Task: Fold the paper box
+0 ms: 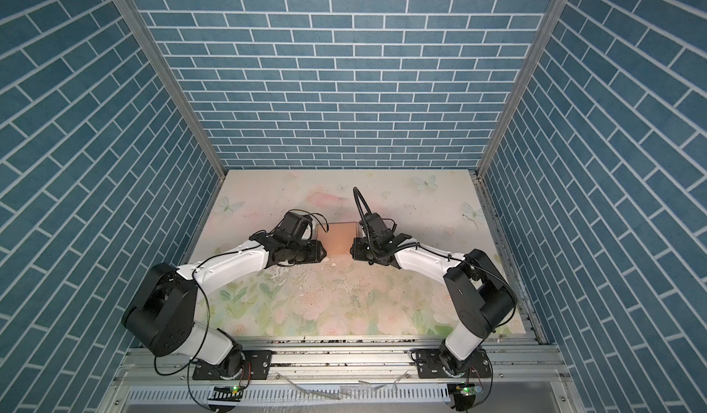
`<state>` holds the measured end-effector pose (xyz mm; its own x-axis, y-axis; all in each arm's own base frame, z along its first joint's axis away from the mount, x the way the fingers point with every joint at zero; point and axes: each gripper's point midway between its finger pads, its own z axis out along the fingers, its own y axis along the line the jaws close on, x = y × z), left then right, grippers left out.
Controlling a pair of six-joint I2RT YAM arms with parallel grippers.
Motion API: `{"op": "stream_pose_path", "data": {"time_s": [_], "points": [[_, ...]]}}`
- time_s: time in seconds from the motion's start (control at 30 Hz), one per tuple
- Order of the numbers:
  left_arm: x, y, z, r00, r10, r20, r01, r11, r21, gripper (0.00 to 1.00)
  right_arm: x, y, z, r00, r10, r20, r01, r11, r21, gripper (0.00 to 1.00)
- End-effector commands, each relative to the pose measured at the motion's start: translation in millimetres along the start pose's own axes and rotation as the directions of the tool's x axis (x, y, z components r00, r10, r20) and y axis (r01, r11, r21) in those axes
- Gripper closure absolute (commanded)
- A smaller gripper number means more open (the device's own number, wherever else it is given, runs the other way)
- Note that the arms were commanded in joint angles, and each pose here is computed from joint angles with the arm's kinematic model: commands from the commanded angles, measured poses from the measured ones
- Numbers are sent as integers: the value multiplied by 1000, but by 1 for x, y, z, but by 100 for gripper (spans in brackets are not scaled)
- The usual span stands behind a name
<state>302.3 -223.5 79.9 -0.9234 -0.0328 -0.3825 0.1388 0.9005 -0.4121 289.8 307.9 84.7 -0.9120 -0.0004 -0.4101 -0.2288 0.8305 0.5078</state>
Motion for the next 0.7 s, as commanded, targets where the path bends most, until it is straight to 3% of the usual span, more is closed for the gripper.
{"op": "stream_pose_path", "data": {"time_s": [0.0,0.67], "points": [[6,4,9,1000,13,-21,-13,1000,-4,53,3,1,3,999,-27,-20,27,1000,12,69],[16,16,27,998,19,-64,-21,999,-39,52,8,-18,21,996,-81,-47,85,993,78,70]]}}
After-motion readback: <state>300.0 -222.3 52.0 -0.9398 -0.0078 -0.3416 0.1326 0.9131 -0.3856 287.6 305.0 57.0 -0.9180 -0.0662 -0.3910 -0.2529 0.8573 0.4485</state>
